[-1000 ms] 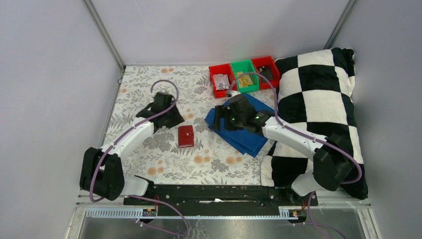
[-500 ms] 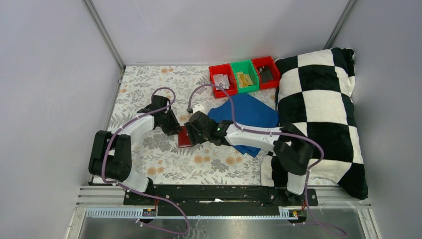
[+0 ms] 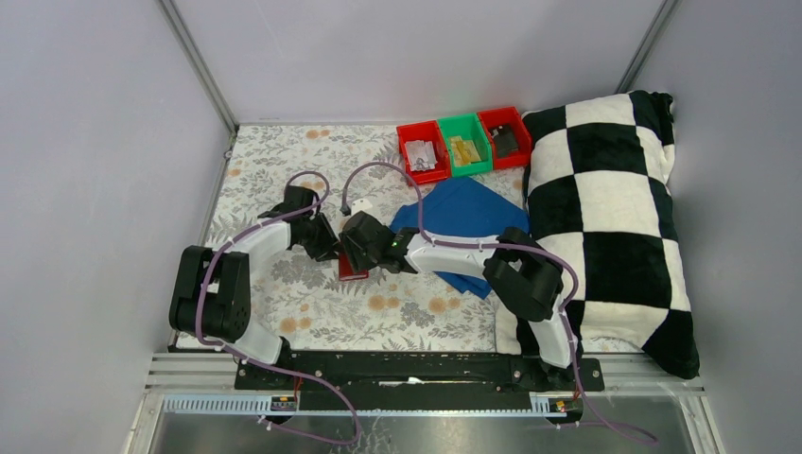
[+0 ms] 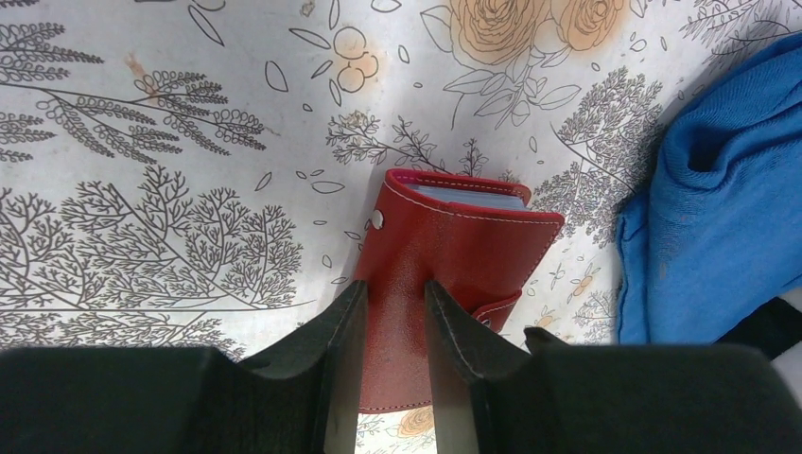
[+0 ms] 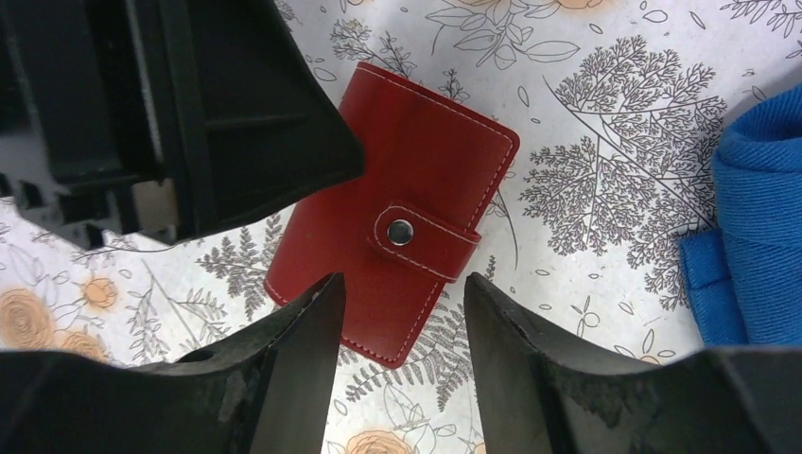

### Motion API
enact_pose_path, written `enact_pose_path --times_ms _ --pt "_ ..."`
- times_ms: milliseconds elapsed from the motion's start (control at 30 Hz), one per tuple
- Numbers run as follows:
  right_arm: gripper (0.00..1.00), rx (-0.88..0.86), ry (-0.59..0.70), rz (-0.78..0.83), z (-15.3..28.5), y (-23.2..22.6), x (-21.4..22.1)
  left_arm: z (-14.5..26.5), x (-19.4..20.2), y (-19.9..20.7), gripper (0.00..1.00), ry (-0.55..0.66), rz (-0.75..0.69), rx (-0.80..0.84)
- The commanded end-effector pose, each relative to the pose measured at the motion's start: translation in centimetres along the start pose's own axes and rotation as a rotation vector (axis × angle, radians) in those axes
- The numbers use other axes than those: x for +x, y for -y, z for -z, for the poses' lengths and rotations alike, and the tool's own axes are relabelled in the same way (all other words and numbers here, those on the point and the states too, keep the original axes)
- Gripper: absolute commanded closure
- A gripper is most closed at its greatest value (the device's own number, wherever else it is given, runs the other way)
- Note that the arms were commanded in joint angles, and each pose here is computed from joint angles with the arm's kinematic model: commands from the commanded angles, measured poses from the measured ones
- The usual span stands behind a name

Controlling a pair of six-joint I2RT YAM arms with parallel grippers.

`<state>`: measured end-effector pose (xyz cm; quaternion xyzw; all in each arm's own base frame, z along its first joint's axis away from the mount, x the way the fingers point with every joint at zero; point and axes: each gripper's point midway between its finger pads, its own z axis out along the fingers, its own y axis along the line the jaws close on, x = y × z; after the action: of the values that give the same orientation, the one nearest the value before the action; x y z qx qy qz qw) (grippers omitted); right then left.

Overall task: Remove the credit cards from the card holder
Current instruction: Open the card holder at the center of the board.

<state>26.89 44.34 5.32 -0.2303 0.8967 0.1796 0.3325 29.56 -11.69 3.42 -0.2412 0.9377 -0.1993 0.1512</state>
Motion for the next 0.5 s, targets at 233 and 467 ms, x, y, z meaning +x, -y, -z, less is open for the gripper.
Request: enact_pose_path --times_ms 233,467 --pt "0.59 0.064 0.072 0.013 -2.5 0.0 -2.0 -1.3 0.5 -1.3 0.69 -0.015 0.005 -0.014" --pt "0.49 0.113 0.072 0.010 -3.2 0.7 -1.8 -1.5 0.9 -1.6 0.70 -0.027 0.002 -0.017"
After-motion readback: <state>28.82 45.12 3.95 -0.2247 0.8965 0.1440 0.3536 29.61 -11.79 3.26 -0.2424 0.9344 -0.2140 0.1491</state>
